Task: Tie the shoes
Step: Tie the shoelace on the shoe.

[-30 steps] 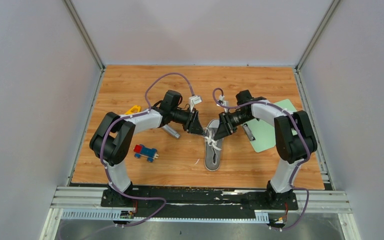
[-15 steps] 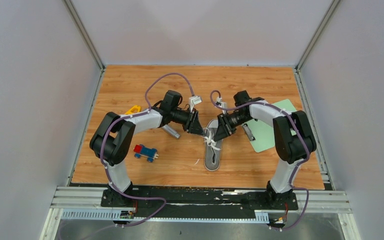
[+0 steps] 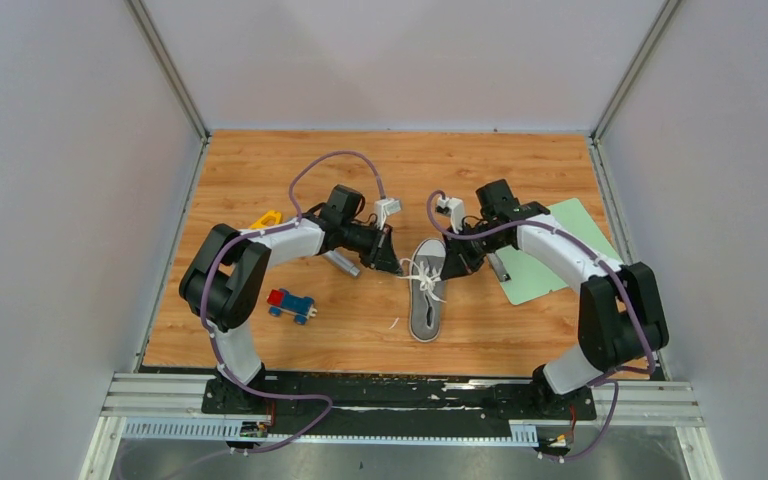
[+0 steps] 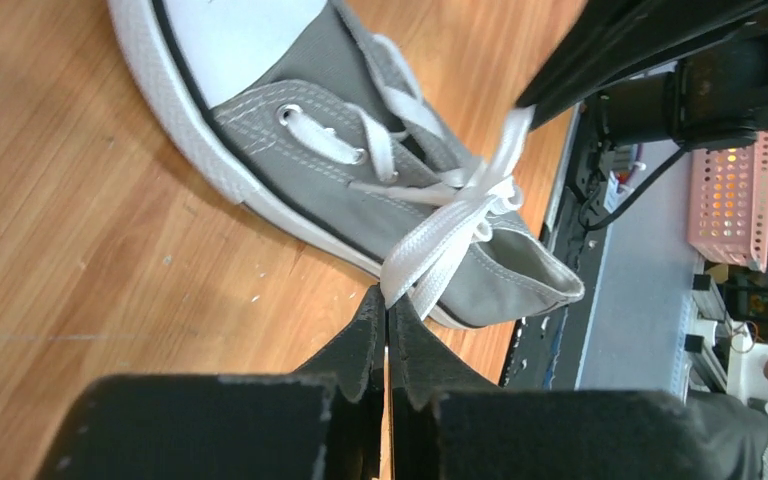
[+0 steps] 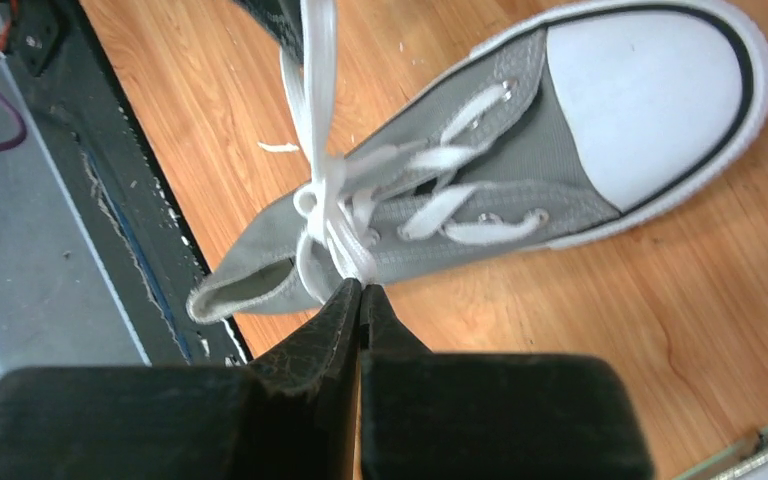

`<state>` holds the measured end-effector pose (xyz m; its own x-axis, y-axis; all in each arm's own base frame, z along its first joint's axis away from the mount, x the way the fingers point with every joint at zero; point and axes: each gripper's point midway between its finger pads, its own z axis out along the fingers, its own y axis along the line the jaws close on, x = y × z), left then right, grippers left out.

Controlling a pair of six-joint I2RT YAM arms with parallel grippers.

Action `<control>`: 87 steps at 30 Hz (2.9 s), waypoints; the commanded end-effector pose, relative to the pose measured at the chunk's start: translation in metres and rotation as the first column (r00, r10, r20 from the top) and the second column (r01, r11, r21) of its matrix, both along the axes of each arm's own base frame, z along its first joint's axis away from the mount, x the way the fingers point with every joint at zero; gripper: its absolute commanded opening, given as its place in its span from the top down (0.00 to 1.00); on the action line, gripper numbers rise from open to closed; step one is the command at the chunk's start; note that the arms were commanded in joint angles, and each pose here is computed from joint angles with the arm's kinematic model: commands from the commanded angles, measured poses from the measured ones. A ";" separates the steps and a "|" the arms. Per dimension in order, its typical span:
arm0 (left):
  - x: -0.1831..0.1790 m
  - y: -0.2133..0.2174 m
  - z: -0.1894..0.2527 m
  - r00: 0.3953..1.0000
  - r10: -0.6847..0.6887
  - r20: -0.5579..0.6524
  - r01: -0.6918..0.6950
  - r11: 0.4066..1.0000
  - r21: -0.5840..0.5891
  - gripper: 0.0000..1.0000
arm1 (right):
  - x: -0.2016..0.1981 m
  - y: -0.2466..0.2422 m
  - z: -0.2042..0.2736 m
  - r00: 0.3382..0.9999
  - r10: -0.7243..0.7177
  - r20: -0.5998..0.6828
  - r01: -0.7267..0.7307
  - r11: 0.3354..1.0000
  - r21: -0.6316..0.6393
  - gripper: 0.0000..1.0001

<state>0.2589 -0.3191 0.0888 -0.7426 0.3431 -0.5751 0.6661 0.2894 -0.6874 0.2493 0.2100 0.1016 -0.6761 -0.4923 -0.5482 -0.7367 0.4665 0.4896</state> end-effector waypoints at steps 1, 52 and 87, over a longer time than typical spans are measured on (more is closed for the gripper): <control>0.007 0.011 -0.010 0.999 0.052 -0.016 -0.050 0.994 0.093 1.00 | -0.001 -0.019 -0.008 0.997 -0.016 0.079 0.022 0.997 -0.076 1.00; -0.015 0.038 -0.015 0.998 -0.058 -0.020 0.062 0.970 0.236 1.00 | -0.009 -0.027 -0.012 0.998 -0.052 0.032 0.052 0.999 -0.007 0.96; 0.056 0.011 0.038 0.979 0.024 0.203 -0.064 0.979 0.191 0.68 | 0.007 0.034 0.001 0.956 0.161 0.243 -0.140 0.985 -0.102 0.54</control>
<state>0.2924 -0.3158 0.1163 -0.6798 0.4282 -0.5954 0.7327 0.3612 -0.5767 0.2320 0.2352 0.0966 -0.4789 -0.6239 -0.6176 -0.8779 0.3446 0.3326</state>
